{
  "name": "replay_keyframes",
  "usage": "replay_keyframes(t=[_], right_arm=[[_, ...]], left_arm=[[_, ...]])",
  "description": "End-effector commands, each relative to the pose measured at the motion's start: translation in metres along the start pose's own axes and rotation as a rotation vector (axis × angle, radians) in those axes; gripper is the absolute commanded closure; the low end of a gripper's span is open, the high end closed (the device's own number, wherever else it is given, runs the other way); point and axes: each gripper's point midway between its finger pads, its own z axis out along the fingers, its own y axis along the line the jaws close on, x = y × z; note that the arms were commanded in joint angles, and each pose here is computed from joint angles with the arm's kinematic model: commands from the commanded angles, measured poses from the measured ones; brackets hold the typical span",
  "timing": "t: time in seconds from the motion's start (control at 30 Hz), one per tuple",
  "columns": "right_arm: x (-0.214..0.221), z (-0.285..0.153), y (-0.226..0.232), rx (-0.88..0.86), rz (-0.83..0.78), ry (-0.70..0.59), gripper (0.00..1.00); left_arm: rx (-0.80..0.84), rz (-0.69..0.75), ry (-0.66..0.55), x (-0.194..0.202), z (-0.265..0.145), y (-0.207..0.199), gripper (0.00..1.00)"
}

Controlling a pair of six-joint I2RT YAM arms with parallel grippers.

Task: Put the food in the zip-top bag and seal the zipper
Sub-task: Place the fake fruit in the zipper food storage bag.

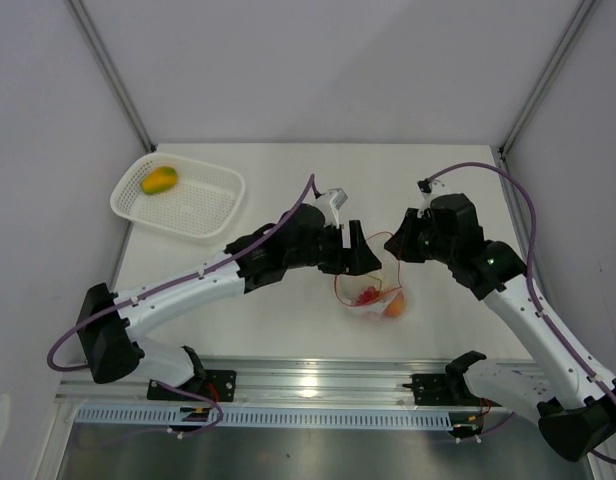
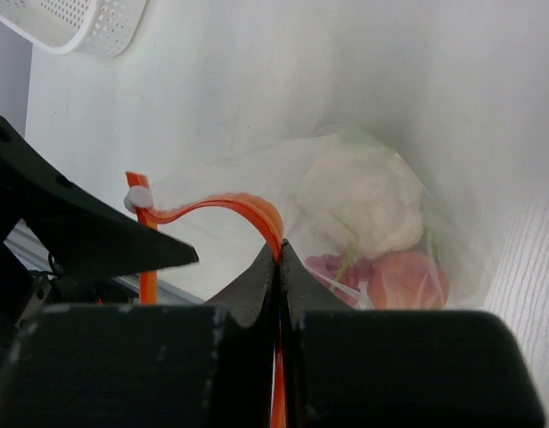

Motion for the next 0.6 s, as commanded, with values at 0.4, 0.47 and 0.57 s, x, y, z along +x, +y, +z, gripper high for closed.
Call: replay_keyframes(t=[0.4, 0.47, 0.57], right_arm=[[-0.012, -0.008, 0.006, -0.022, -0.030, -0.042, 1.00], [-0.012, -0.007, 0.005, -0.019, -0.036, -0.040, 1.00], [-0.012, -0.004, 0.006, -0.024, -0.046, -0.032, 1.00]], left_arm=[[-0.448, 0.018, -0.374, -0.101, -0.110, 0.104, 0.02], [-0.538, -0.018, -0.456, -0.114, -0.131, 0.130, 0.01], [-0.624, -0.082, -0.580, -0.135, -0.152, 0.170, 0.01]])
